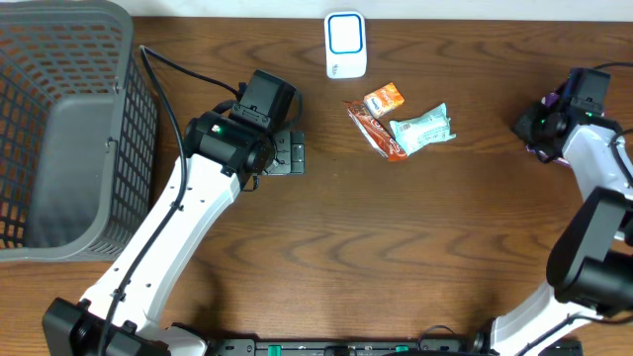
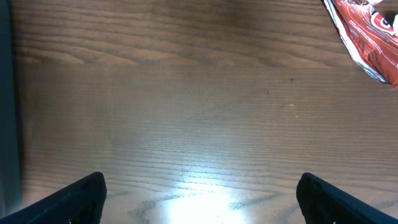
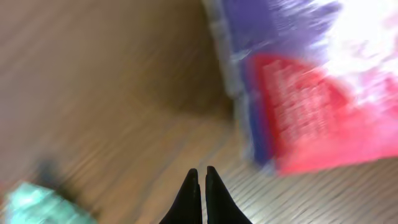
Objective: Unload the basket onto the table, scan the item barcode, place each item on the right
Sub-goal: 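Reach the right gripper to the green wipes pack and grasp it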
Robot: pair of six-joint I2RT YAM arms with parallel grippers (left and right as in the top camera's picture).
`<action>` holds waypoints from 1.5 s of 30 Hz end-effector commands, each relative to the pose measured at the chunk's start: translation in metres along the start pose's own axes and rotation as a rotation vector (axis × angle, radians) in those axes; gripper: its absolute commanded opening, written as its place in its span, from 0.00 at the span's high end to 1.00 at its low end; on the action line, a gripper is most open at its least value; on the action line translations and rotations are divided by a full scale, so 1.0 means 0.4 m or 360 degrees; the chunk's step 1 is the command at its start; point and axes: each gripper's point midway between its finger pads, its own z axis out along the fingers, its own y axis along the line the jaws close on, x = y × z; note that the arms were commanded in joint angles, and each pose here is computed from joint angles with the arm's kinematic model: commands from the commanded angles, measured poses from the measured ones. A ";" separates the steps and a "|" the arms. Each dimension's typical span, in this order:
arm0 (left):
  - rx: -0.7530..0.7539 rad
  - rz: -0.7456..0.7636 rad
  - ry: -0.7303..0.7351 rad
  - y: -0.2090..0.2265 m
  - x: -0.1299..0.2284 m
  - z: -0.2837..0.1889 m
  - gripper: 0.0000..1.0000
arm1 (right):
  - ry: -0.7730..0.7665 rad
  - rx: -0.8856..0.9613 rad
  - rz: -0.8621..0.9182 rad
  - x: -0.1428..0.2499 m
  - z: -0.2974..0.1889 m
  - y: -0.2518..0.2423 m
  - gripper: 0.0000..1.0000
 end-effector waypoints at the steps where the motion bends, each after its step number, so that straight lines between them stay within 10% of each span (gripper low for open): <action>1: -0.0033 -0.0007 -0.0003 0.010 0.001 0.001 0.02 | -0.0073 0.0441 -0.0002 -0.011 0.045 -0.144 0.99; 9: -0.0033 -0.0007 -0.0003 0.010 0.001 0.001 0.02 | -0.0134 0.0591 -0.0038 -0.067 -0.042 -0.220 0.94; 18: -0.0034 -0.0007 -0.0002 0.010 0.001 0.001 0.02 | 0.0400 -0.0637 0.0197 0.091 -0.173 0.163 0.61; 23: -0.0033 -0.0007 -0.0002 0.010 0.001 0.001 0.02 | 0.0728 -0.0690 0.0095 0.246 -0.189 0.254 0.48; 24: -0.0033 -0.0007 -0.0003 0.010 0.001 0.001 0.02 | 0.0770 -0.0655 0.0057 0.276 -0.187 0.265 0.39; 25: -0.0033 -0.0007 -0.0003 0.010 0.001 0.001 0.02 | 0.0811 -0.0625 0.0006 0.310 -0.188 0.281 0.01; 45: -0.0033 -0.0007 -0.0003 0.010 0.001 0.001 0.02 | 0.0930 -0.0463 -0.0509 0.546 -0.231 0.408 0.01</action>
